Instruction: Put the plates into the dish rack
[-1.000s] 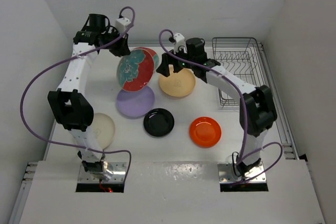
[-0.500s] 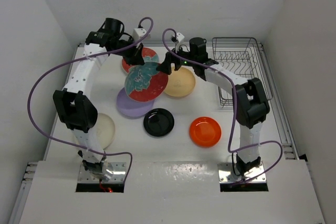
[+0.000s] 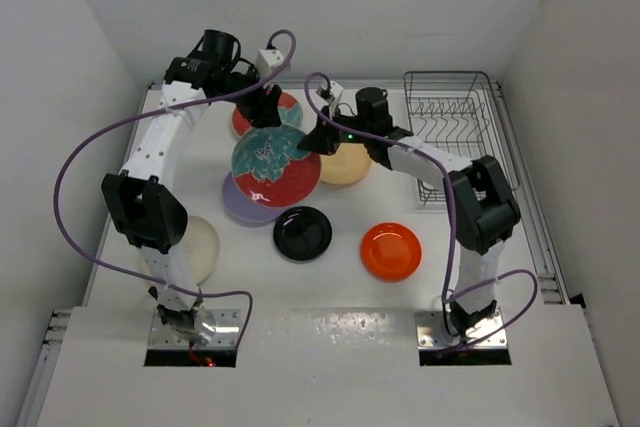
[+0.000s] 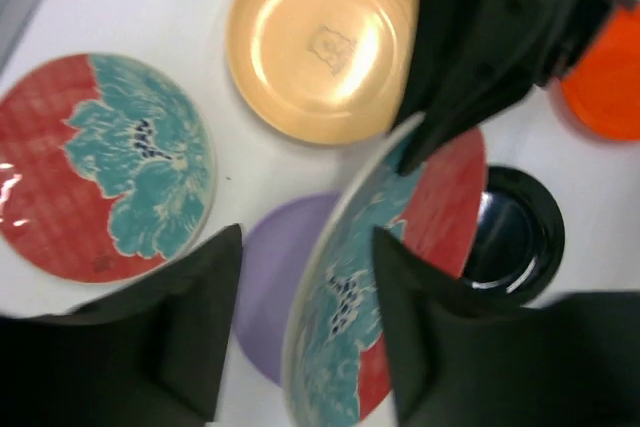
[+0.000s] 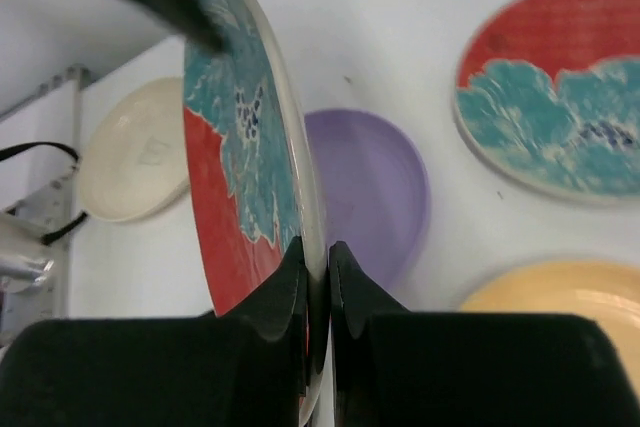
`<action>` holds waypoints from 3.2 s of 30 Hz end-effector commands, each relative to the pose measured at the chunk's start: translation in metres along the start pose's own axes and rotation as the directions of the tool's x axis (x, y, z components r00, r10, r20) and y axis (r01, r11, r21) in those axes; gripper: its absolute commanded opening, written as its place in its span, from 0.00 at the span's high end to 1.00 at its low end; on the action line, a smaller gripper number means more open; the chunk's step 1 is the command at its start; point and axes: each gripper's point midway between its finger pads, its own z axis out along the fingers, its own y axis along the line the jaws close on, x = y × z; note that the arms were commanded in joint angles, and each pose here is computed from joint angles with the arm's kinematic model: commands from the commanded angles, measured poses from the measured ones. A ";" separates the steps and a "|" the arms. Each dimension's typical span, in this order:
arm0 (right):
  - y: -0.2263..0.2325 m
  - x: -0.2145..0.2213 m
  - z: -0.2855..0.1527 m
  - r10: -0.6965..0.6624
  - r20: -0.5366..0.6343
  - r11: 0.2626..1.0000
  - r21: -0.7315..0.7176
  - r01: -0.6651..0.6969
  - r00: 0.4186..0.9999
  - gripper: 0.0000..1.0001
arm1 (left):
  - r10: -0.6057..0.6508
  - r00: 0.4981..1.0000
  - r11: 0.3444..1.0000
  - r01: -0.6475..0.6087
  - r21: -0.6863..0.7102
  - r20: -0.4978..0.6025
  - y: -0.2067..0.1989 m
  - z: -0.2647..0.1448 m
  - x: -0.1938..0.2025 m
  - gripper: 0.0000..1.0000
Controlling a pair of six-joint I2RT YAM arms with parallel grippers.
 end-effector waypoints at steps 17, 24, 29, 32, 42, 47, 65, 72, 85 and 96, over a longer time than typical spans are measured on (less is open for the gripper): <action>-0.098 -0.228 -0.297 -0.407 0.173 0.388 0.922 -0.002 0.897 1.00 | -0.132 0.986 0.693 0.162 -0.702 0.097 0.117 -0.130 -0.021 0.00; -0.133 -0.233 -0.439 -0.434 -0.055 -0.156 0.988 -0.016 0.899 1.00 | -0.217 0.975 0.709 0.194 -0.678 0.052 0.124 -0.115 0.019 0.00; -0.153 -0.204 -0.491 -0.380 -0.149 -0.331 0.943 0.016 0.913 1.00 | -0.260 0.965 0.709 0.219 -0.670 0.041 0.133 -0.107 0.035 0.00; -0.167 -0.191 -0.504 -0.346 -0.199 -0.391 0.919 0.051 0.917 1.00 | -0.286 0.958 0.723 0.237 -0.648 0.031 0.134 -0.095 0.044 0.00; -0.212 -0.129 -0.498 -0.273 -0.164 -0.325 0.943 0.070 0.948 1.00 | -0.319 0.948 0.732 0.247 -0.636 0.001 0.139 -0.079 0.060 0.00; -0.228 -0.105 -0.495 -0.221 -0.188 -0.315 0.942 0.112 0.957 1.00 | -0.319 0.948 0.736 0.240 -0.633 -0.012 0.141 -0.076 0.064 0.00; -0.237 -0.034 -0.493 -0.087 -0.011 -0.338 0.941 -0.019 0.996 0.96 | -0.326 0.945 0.738 0.242 -0.630 -0.019 0.140 -0.073 0.068 0.00; -0.225 -0.059 -0.496 -0.107 -0.050 -0.320 0.947 0.013 0.993 0.42 | -0.361 0.931 0.752 0.257 -0.607 -0.052 0.142 -0.056 0.086 0.00; -0.158 -0.125 -0.449 -0.214 -0.078 -0.162 0.986 0.044 0.974 0.08 | -0.506 0.862 0.697 0.382 -0.607 -0.039 0.191 0.010 0.143 0.01; -0.091 -0.095 -0.367 -0.253 0.007 0.095 0.995 0.018 0.967 0.07 | -0.677 0.725 0.589 0.636 -0.498 0.126 0.233 0.066 0.179 0.03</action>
